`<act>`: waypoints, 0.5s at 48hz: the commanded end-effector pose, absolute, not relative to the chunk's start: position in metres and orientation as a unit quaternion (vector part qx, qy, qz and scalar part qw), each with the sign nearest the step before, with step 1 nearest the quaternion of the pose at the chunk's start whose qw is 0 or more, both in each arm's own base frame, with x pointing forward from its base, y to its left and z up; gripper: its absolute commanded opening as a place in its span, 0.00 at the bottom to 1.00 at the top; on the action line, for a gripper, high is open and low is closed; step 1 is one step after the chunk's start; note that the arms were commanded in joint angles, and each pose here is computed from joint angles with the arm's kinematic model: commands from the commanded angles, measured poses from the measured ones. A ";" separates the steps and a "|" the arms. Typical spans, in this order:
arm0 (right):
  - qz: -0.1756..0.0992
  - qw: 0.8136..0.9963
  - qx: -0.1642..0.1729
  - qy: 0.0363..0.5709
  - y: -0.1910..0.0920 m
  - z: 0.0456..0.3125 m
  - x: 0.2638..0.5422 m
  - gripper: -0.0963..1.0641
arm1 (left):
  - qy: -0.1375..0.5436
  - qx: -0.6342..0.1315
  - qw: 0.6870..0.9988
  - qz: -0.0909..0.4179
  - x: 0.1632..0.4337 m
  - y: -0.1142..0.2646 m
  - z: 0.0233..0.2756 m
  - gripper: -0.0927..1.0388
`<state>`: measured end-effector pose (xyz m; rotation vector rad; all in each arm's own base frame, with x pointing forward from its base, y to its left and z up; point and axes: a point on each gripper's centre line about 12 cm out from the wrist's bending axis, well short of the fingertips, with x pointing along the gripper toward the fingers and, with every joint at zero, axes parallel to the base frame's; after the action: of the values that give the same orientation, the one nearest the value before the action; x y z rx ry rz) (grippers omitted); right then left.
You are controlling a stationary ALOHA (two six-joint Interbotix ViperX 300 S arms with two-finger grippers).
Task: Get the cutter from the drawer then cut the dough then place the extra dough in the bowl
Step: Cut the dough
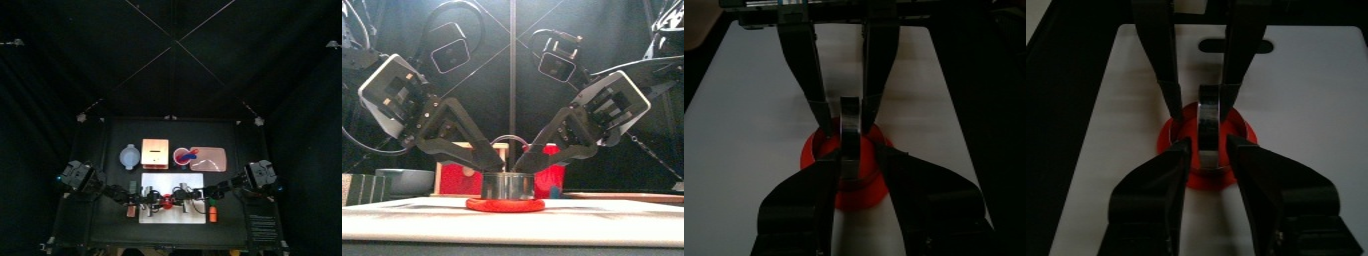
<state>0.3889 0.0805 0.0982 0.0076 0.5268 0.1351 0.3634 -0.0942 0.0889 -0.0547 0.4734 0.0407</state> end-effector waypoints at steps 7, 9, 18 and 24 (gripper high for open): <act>0.076 0.970 0.003 0.230 0.086 0.124 0.398 0.79 | 0.193 -0.030 0.980 0.024 0.374 -0.085 0.117 0.74; 0.077 0.970 0.003 0.229 0.086 0.125 0.398 0.79 | 0.191 -0.026 0.981 0.021 0.374 -0.085 0.120 0.74; 0.077 0.972 0.002 0.221 0.083 0.135 0.400 0.79 | 0.180 -0.009 0.984 0.009 0.371 -0.088 0.133 0.74; 0.076 0.973 0.003 0.217 0.082 0.139 0.401 0.79 | 0.176 -0.007 0.984 -0.004 0.367 -0.096 0.138 0.74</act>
<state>0.3951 0.0823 0.1139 -0.0036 0.5070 0.1517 0.3666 -0.0924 0.1245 -0.0063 0.3922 0.0064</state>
